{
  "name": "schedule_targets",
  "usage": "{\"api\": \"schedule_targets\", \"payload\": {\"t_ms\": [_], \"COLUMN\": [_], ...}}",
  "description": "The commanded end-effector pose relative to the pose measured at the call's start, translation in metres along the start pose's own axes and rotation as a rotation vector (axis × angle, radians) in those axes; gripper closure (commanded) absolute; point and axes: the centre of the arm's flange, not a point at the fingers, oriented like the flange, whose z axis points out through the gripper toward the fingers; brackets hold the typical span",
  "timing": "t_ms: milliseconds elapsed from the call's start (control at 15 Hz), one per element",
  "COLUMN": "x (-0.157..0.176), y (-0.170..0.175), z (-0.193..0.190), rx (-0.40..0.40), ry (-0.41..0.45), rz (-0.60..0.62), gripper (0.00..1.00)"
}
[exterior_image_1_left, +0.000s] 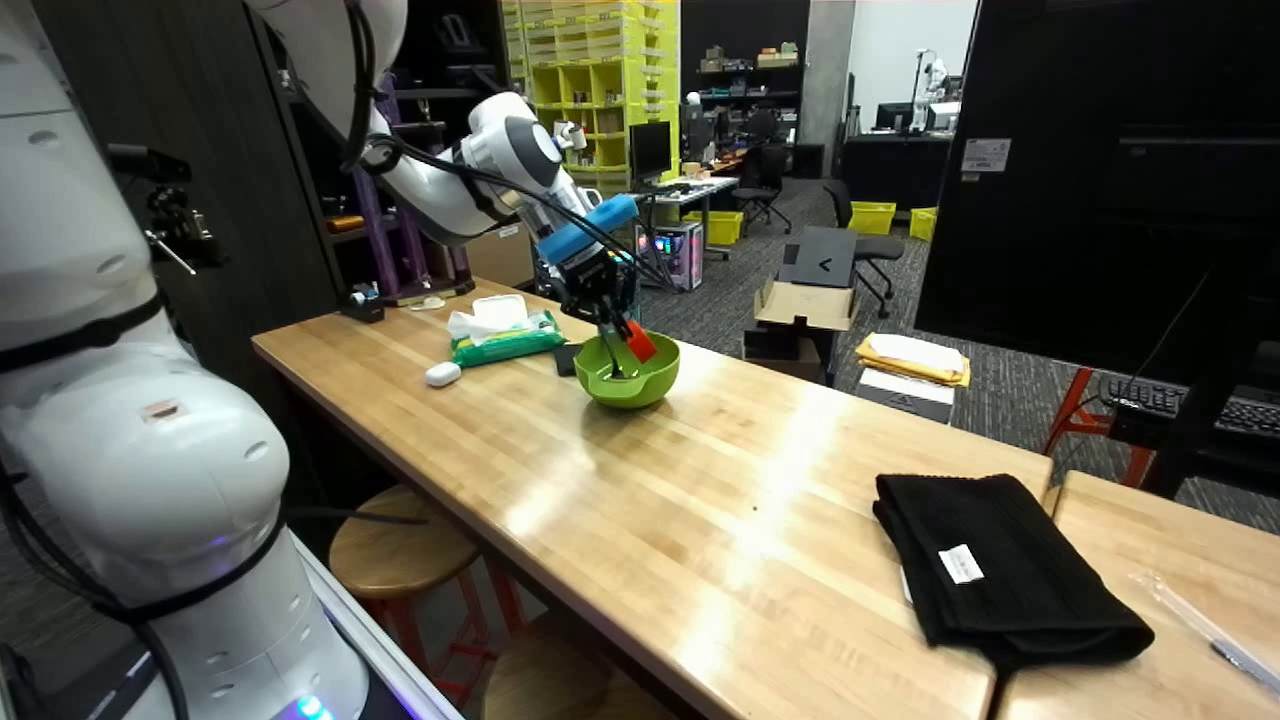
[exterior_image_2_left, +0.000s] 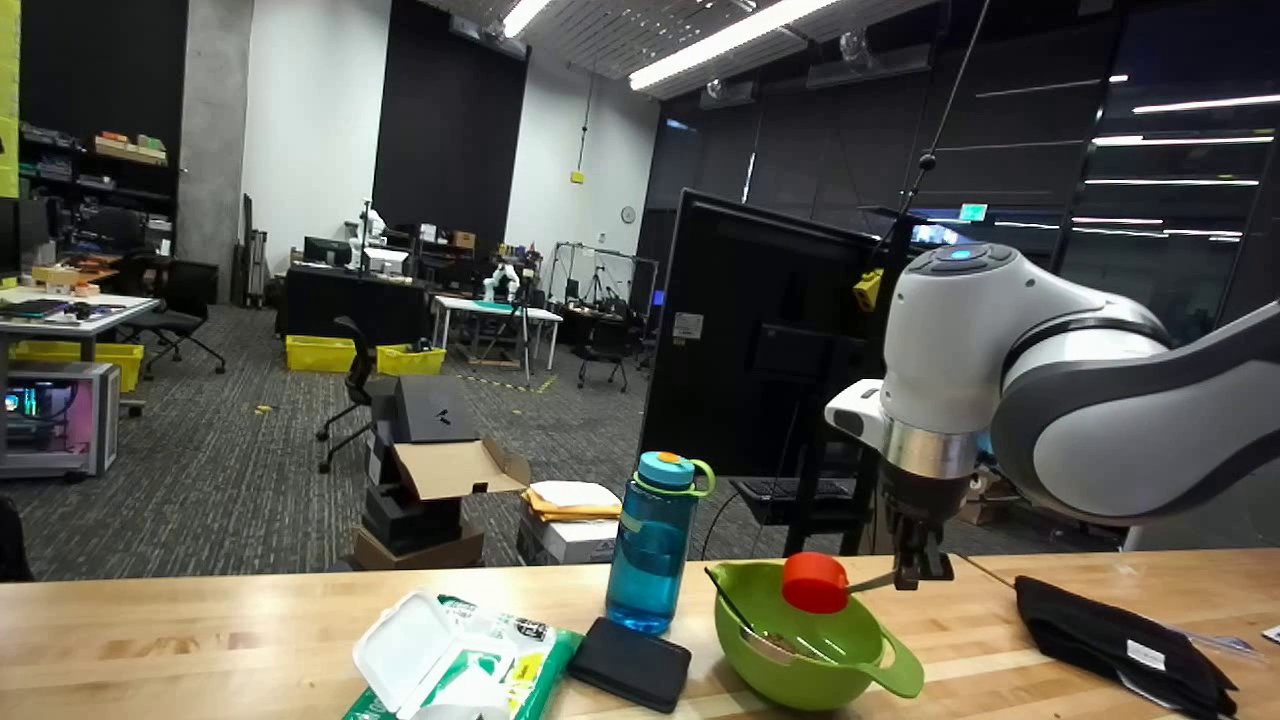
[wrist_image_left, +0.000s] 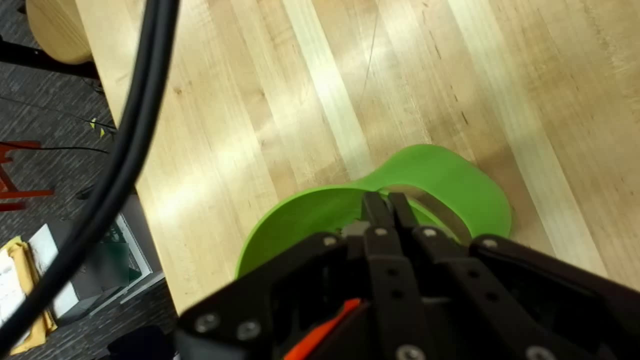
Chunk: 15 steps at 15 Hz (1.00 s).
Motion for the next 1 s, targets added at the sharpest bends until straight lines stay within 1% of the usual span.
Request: {"api": "schedule_targets", "payload": {"t_ms": [0,67,133,333,467,667,933], "x": [-0.012,-0.022,-0.027,-0.05,-0.067,-0.083,-0.104], "y": [-0.001,0.037,0.046,0.084,0.104,0.117,0.125], "z": [-0.014,-0.02,-0.023,-0.038,-0.041,-0.036,-0.021], "rx": [0.005,0.017,0.031,0.036,0.048,0.105,0.247], "ry": [0.045,0.057,0.069,0.112,0.13,0.15,0.181], "rz": [0.102,0.138,0.171,0.289,0.351,0.434,0.569], "gripper": [0.99,0.99,0.99,0.99,0.99,0.99,0.99]}}
